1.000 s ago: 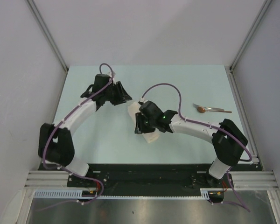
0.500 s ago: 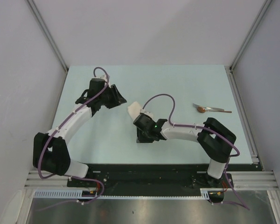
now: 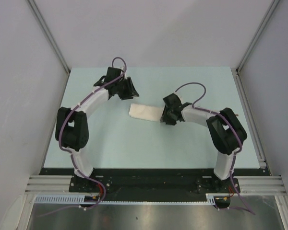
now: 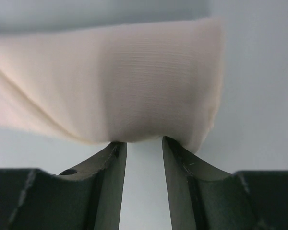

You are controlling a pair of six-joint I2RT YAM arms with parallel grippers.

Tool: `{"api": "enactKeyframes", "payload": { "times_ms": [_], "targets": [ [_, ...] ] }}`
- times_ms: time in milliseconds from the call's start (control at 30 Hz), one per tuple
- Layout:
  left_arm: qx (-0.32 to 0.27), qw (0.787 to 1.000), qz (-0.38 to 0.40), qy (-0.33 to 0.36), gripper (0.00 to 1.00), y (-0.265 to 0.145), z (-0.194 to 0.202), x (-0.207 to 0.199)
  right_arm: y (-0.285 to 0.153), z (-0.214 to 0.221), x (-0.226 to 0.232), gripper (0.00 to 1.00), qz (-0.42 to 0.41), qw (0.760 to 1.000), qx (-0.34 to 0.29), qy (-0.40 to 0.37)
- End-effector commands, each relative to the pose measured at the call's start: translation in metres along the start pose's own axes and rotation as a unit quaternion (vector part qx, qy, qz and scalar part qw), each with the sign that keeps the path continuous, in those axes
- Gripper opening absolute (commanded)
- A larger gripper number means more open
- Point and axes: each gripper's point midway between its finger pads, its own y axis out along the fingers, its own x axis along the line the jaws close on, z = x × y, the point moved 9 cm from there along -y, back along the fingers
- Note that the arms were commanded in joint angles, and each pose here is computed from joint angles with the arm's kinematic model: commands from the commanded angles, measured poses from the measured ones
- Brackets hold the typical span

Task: Fold the napkin into a case and place the utensils inside
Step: Move the smaller rectangle folded napkin to the corner of the board.

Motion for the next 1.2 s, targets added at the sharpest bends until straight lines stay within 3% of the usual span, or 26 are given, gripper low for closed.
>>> {"api": "enactKeyframes", "payload": {
  "times_ms": [0,167,267,467,633,867,1167],
  "targets": [
    [-0.029,0.998,-0.029,0.056,0.45,0.016,-0.038,-0.022,0.033,-0.071,-0.017,0.41,0.031,0.999,-0.028,-0.035],
    [0.016,0.996,-0.028,0.081,0.42,0.047,-0.051,-0.020,0.051,-0.137,-0.010,0.42,0.008,0.998,-0.033,-0.043],
    [0.021,0.994,-0.005,0.108,0.44,0.052,-0.047,-0.019,0.036,-0.143,-0.005,0.42,-0.009,0.998,-0.030,-0.047],
    [0.045,0.990,-0.023,0.135,0.48,0.064,-0.037,-0.002,0.012,-0.109,-0.012,0.44,-0.091,0.995,0.008,-0.040],
    [0.080,0.989,-0.008,0.125,0.49,0.070,-0.024,0.012,-0.009,-0.088,-0.017,0.52,-0.151,0.987,0.010,-0.056],
    [0.114,0.987,-0.016,0.116,0.50,0.071,0.000,0.031,-0.004,-0.075,-0.021,0.54,-0.177,0.982,0.040,-0.046],
    [0.136,0.986,-0.006,0.095,0.49,0.085,0.013,0.049,-0.005,-0.077,-0.016,0.54,-0.194,0.979,0.034,-0.043]
  ]
}}
